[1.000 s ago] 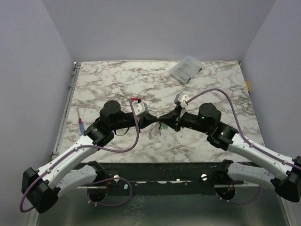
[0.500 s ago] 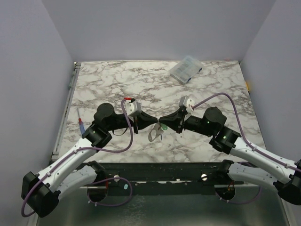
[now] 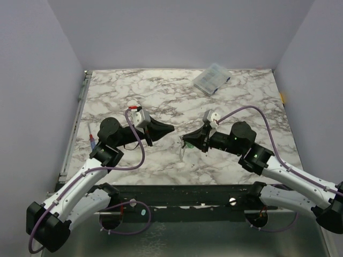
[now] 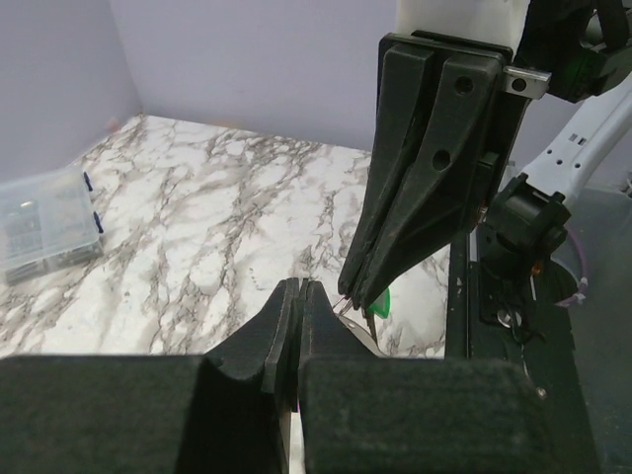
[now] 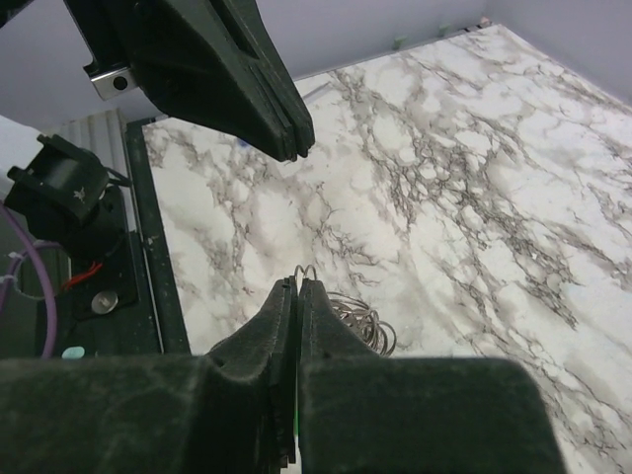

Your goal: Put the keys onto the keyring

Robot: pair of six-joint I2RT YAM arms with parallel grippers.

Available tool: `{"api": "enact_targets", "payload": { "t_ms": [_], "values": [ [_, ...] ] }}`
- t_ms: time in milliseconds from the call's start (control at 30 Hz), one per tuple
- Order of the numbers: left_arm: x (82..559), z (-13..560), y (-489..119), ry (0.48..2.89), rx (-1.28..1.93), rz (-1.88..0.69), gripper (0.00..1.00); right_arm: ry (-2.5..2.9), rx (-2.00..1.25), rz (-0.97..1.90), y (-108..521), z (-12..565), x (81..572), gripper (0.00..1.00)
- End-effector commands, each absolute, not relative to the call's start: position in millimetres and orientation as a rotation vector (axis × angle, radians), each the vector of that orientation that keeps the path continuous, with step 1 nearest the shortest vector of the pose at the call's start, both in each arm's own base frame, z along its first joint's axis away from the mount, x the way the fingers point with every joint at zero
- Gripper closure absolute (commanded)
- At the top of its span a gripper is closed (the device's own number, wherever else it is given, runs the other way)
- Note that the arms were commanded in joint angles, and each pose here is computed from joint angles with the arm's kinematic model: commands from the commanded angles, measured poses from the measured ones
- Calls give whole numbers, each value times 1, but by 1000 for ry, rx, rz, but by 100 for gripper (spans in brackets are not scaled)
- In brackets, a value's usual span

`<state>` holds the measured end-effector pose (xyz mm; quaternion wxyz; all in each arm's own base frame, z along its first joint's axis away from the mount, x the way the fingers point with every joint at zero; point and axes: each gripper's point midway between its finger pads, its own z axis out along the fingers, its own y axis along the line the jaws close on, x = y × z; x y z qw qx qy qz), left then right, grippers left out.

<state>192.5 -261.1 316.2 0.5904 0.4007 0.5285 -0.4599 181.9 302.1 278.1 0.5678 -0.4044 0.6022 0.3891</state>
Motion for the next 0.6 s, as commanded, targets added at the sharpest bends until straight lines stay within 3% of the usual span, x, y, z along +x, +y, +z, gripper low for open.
{"api": "enact_targets", "payload": {
  "t_ms": [0, 100, 233, 300, 367, 567],
  "values": [
    [188, 321, -261, 1191, 945, -1081, 100, 1404, -939, 917, 303, 280, 184, 99],
    [184, 317, -262, 1178, 984, -1088, 99, 1388, -941, 921, 303, 283, 183, 99],
    [178, 311, -260, 1154, 1028, -1066, 59, 1371, -966, 927, 304, 286, 180, 99],
    [175, 311, -258, 1134, 1045, -1049, 44, 1367, -983, 932, 304, 286, 177, 99],
    [171, 310, -257, 1109, 1069, -1036, 40, 1364, -1003, 934, 303, 285, 174, 99],
    [159, 299, -259, 1059, 1144, -1031, 42, 1318, -1080, 980, 303, 289, 158, 99]
  ]
}}
